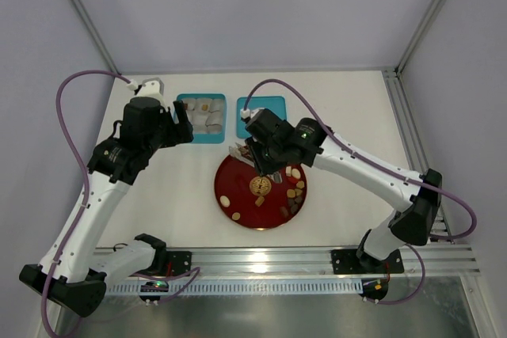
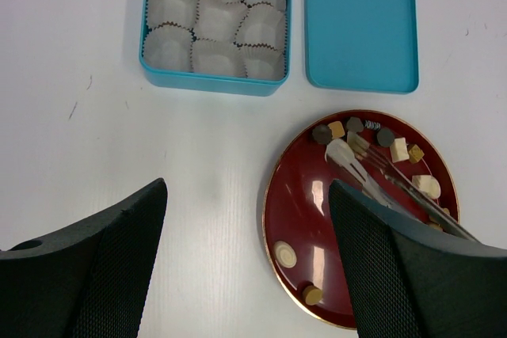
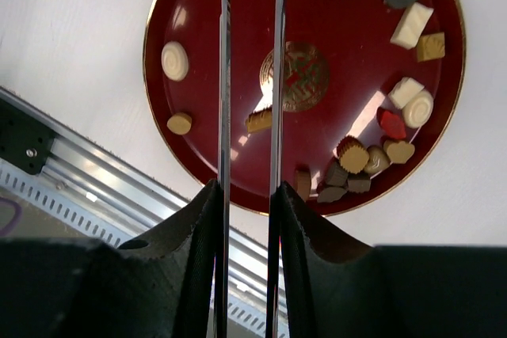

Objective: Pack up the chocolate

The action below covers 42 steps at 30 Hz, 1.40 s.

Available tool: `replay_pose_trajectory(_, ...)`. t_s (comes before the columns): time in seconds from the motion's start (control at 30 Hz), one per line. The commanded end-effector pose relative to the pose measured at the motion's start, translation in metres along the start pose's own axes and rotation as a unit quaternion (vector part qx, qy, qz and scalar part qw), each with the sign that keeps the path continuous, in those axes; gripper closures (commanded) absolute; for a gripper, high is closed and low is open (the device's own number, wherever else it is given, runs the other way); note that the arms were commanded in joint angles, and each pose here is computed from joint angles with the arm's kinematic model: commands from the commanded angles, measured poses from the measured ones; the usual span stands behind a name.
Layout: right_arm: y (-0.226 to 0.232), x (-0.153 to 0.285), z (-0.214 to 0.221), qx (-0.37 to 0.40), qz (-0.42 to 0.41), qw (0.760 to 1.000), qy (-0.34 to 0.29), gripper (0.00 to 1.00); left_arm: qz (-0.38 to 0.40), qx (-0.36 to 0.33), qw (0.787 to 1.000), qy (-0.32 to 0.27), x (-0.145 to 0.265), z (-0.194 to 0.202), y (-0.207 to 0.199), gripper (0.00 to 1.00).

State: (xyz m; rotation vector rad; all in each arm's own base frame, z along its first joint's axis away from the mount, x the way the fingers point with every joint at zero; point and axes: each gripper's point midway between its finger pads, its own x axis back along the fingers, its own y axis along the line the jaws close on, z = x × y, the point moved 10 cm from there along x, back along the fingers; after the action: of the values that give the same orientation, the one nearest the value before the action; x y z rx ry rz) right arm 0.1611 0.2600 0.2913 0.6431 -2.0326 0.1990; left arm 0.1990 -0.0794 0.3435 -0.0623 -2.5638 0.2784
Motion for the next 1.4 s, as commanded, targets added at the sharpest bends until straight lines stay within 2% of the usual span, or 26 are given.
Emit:
replay_pose_trajectory(0.0, -0.002, 0.003, -0.038, 0.007, -0.002, 0.998, -0.061, 0.69, 0.003, -0.001, 1.000, -0.030, 0.007, -0.011, 0.000, 0.19)
replay_pose_trajectory(0.27, -0.011, -0.023, -0.104, 0.013, 0.003, 0.993, -0.115, 0.68, 0.004, -0.003, 0.999, -0.032, 0.011, -0.015, -0.001, 0.19)
replay_pose_trajectory(0.57, -0.018, -0.083, -0.149, 0.022, 0.007, 0.987, -0.158, 0.68, 0.011, -0.006, 0.999, -0.031, 0.013, -0.014, -0.001, 0.19)
replay_pose_trajectory(0.93, -0.025, -0.122, -0.179, 0.011, 0.010, 0.981, -0.195, 0.68, 0.007, -0.015, 0.999, -0.027, 0.012, -0.014, 0.000, 0.19)
replay_pose_trajectory(1.37, -0.029, -0.149, -0.178, 0.009, 0.025, 0.984, -0.178, 0.68, 0.007, -0.015, 1.000, -0.027, 0.011, -0.011, 0.001, 0.19)
